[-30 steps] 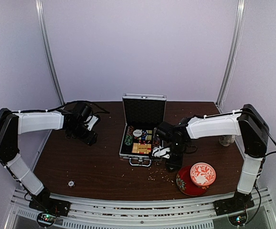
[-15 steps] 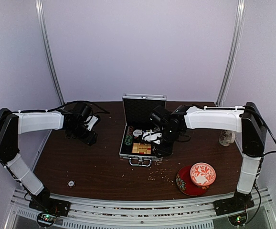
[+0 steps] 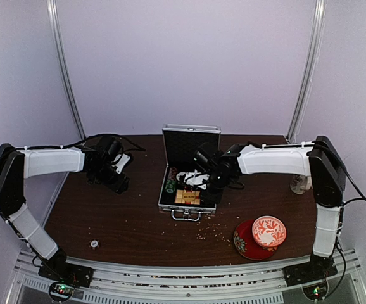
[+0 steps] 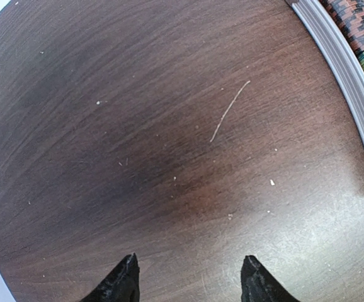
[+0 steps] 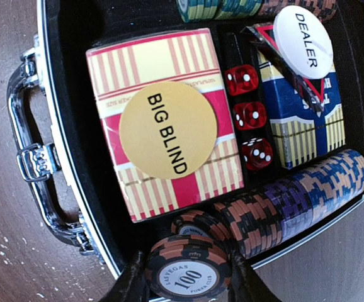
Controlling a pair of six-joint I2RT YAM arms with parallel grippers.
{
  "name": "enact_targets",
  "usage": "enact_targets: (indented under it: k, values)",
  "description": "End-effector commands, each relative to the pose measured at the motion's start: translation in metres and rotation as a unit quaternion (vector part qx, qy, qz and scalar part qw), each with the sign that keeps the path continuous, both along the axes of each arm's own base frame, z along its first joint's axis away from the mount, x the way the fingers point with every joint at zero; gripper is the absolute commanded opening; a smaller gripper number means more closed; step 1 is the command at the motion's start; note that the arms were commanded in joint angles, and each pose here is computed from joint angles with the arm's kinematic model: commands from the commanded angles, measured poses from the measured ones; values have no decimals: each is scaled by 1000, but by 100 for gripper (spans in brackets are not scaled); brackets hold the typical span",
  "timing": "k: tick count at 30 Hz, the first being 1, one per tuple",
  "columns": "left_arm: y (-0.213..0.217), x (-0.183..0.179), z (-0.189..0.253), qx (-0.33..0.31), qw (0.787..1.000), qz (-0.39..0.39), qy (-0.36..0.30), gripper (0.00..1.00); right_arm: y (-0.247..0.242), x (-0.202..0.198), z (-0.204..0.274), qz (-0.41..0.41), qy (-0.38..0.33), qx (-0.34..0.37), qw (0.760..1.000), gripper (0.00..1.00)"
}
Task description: Pack up texas hold em set
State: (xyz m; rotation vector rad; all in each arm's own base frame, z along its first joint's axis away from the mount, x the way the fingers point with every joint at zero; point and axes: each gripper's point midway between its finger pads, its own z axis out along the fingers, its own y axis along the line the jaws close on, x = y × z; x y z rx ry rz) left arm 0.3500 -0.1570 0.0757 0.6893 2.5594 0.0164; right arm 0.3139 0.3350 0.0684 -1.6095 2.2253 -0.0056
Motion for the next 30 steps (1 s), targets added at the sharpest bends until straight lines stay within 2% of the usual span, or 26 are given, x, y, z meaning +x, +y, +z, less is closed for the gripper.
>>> enact_targets:
  k: [1, 6, 9, 17, 30]
  values:
    - [-2, 7, 4, -7, 1000, -3, -5, 56, 1, 15, 3, -17, -25, 2, 1000, 20]
    - [-2, 7, 3, -7, 1000, -3, -4, 56, -3, 14, -8, -16, -19, -9, 1000, 21]
    - [-2, 7, 3, -7, 1000, -4, -3, 56, -5, 15, -12, -17, -21, -12, 1000, 25]
    - [-3, 7, 2, -6, 1000, -4, -2, 56, -6, 16, -11, -18, -29, -12, 999, 46]
    - [-2, 7, 2, -6, 1000, -3, -2, 56, -14, 20, -9, -31, -47, -25, 998, 51]
